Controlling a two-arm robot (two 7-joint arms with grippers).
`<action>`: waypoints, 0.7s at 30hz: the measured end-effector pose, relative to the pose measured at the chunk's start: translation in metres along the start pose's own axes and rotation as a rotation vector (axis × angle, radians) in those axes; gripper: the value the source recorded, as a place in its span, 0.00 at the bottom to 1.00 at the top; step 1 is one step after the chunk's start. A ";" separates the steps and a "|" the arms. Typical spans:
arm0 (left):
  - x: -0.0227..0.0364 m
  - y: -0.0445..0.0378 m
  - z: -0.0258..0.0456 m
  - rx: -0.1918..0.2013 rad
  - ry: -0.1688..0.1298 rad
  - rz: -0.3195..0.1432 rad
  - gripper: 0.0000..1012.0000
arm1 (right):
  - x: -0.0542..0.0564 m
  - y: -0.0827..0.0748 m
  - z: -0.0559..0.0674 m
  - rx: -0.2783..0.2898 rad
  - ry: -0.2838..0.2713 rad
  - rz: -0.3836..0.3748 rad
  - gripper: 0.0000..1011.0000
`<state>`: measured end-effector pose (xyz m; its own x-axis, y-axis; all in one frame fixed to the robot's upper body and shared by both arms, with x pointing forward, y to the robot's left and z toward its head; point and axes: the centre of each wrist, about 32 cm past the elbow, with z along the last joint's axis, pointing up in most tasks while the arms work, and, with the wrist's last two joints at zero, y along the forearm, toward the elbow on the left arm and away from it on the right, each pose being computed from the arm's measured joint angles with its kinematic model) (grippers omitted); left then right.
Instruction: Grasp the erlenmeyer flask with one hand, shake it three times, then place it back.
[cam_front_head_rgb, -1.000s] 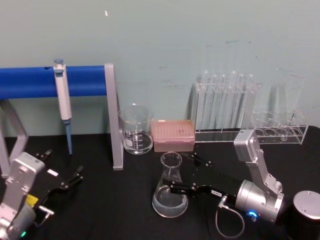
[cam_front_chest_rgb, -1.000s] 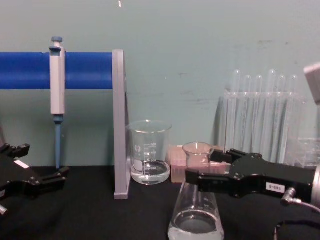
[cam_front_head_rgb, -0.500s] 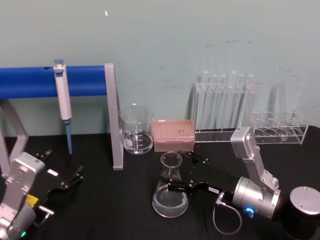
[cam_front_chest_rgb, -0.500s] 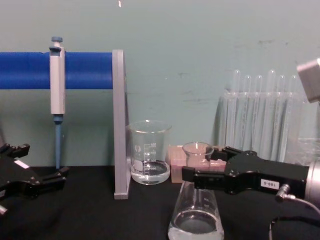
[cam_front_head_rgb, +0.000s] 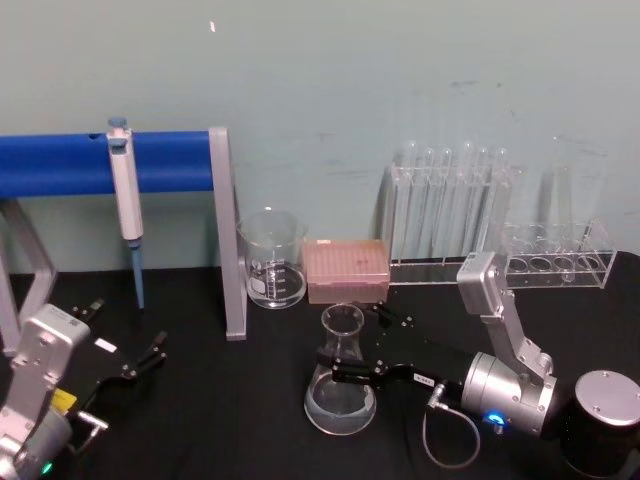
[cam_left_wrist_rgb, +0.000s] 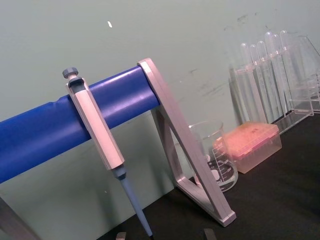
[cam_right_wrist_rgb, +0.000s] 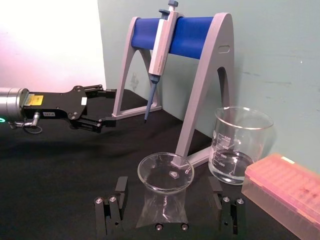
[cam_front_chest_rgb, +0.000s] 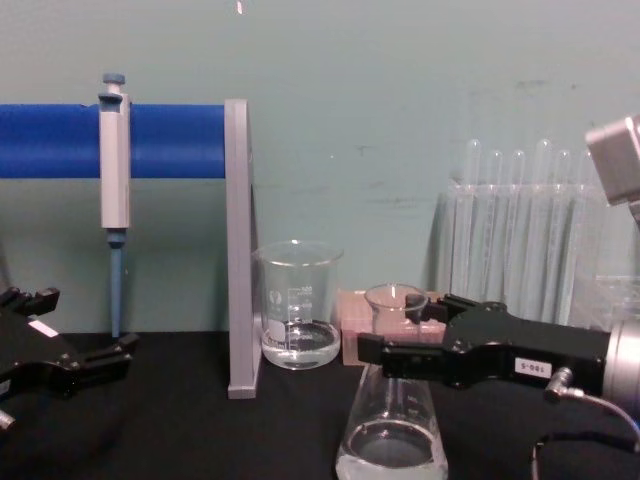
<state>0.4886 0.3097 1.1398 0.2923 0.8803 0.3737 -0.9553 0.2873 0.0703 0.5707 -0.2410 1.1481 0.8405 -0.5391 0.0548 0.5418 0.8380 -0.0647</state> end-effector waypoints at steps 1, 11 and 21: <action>0.0000 0.0000 0.0000 0.000 0.000 0.000 0.99 | 0.000 0.000 0.000 0.000 0.000 0.000 0.99; 0.0000 0.0000 0.0000 0.000 0.000 0.000 0.99 | -0.001 0.001 0.000 0.000 0.003 0.001 0.99; 0.0000 0.0000 0.0000 0.000 0.000 0.000 0.99 | -0.001 0.001 0.000 -0.001 0.004 0.000 0.99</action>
<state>0.4886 0.3097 1.1398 0.2923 0.8803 0.3737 -0.9553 0.2873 0.0703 0.5701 -0.2396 1.1481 0.8403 -0.5398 0.0508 0.5421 0.8378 -0.0653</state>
